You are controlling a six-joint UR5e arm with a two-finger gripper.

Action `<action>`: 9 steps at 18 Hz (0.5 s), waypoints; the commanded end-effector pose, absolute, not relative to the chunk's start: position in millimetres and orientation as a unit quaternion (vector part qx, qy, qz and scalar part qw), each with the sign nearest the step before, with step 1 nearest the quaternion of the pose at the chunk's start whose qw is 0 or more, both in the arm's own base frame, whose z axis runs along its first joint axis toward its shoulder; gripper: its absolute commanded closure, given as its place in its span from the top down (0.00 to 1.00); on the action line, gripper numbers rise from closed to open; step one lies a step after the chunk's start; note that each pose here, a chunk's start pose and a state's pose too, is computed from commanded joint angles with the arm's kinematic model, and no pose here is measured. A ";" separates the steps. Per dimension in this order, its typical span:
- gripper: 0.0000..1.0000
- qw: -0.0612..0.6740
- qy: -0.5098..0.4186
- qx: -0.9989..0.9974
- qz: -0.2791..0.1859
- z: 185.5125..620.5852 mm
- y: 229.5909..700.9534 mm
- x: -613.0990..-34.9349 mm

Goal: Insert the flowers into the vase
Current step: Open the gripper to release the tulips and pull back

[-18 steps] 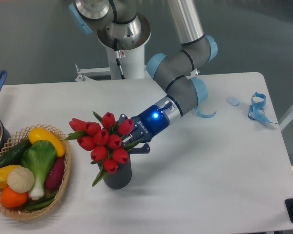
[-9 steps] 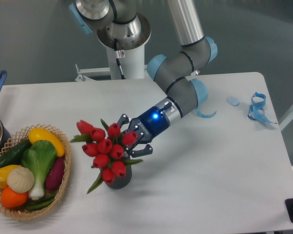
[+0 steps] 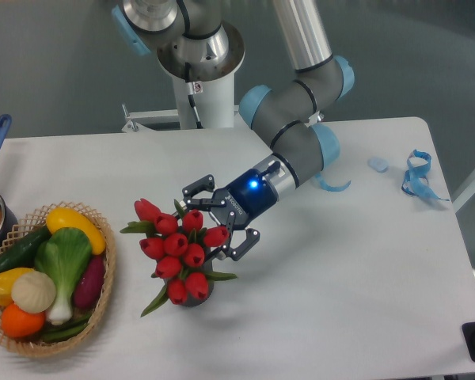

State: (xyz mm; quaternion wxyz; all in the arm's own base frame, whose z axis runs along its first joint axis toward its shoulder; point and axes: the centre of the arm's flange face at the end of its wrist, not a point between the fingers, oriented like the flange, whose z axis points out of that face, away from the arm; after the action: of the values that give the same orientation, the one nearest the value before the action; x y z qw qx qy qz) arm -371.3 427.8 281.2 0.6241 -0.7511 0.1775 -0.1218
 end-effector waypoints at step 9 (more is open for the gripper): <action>1.00 0.507 0.169 -0.841 0.081 384.7 321.5 -424.9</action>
State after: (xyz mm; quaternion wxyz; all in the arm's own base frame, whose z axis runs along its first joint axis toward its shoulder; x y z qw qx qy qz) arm -424.9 321.5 384.7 0.5071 -0.8412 0.1693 0.0809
